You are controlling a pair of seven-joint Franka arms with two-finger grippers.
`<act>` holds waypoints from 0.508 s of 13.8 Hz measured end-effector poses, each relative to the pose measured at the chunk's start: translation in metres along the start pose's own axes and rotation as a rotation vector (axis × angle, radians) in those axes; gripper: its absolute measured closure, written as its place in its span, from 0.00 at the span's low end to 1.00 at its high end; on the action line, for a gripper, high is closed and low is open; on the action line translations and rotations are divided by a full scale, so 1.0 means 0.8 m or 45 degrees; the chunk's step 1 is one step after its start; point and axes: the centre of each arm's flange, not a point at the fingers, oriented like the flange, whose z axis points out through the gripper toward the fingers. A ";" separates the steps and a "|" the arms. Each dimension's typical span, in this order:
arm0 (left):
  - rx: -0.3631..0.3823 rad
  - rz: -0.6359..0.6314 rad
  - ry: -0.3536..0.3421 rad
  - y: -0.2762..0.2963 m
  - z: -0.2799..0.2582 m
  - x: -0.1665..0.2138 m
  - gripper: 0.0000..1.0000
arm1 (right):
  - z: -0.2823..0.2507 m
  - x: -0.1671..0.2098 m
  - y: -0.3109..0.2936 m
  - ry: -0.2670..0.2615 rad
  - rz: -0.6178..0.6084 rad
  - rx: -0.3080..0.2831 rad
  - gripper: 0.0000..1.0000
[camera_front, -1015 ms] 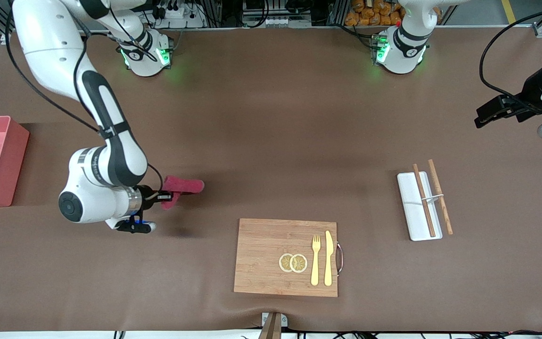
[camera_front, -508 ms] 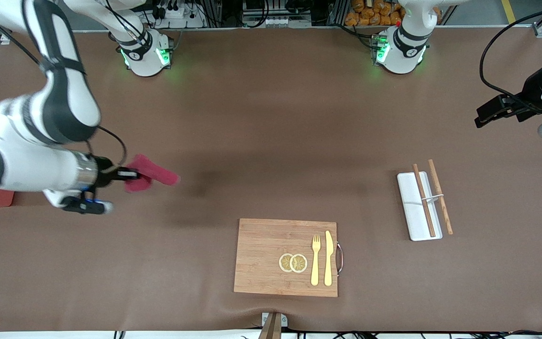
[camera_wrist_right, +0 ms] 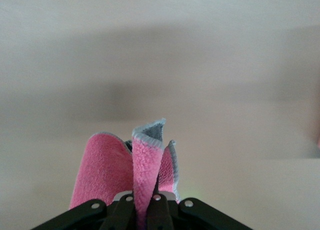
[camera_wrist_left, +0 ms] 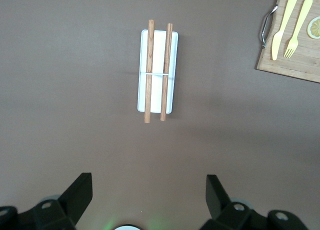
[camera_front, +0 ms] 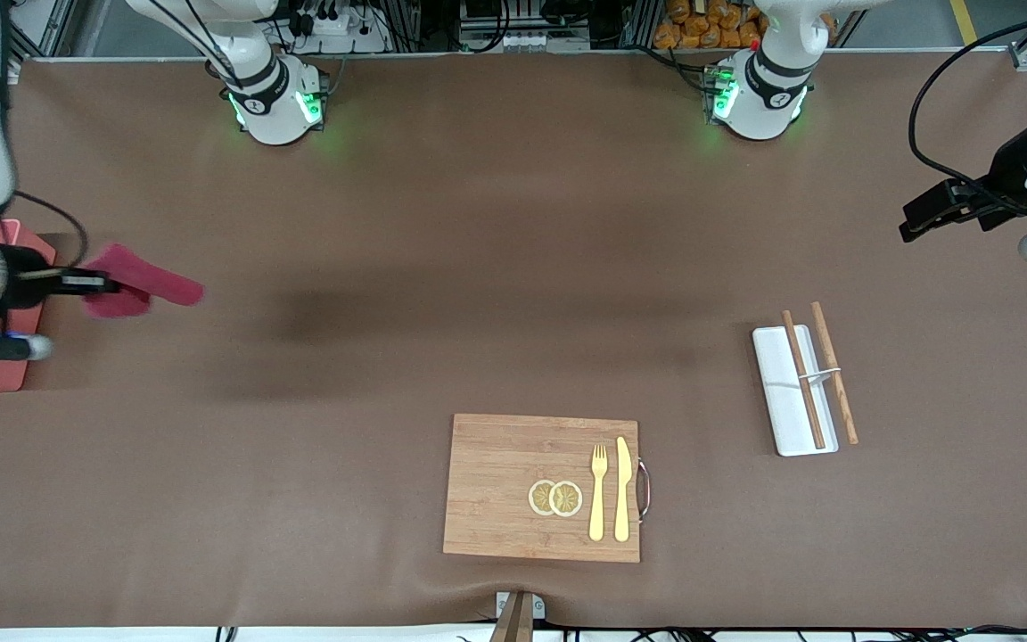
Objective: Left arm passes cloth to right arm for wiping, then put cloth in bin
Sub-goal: 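Move the towel over the pink bin and open the right gripper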
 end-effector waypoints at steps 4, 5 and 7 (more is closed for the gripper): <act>0.000 0.001 0.000 0.001 0.000 0.000 0.00 | 0.009 -0.027 0.144 -0.062 0.000 -0.113 0.97; 0.000 0.003 0.000 0.002 0.000 0.000 0.00 | 0.016 -0.033 0.183 -0.084 -0.010 -0.155 0.97; 0.000 0.007 0.000 0.004 0.000 -0.001 0.00 | 0.032 -0.036 0.252 -0.085 -0.047 -0.241 0.97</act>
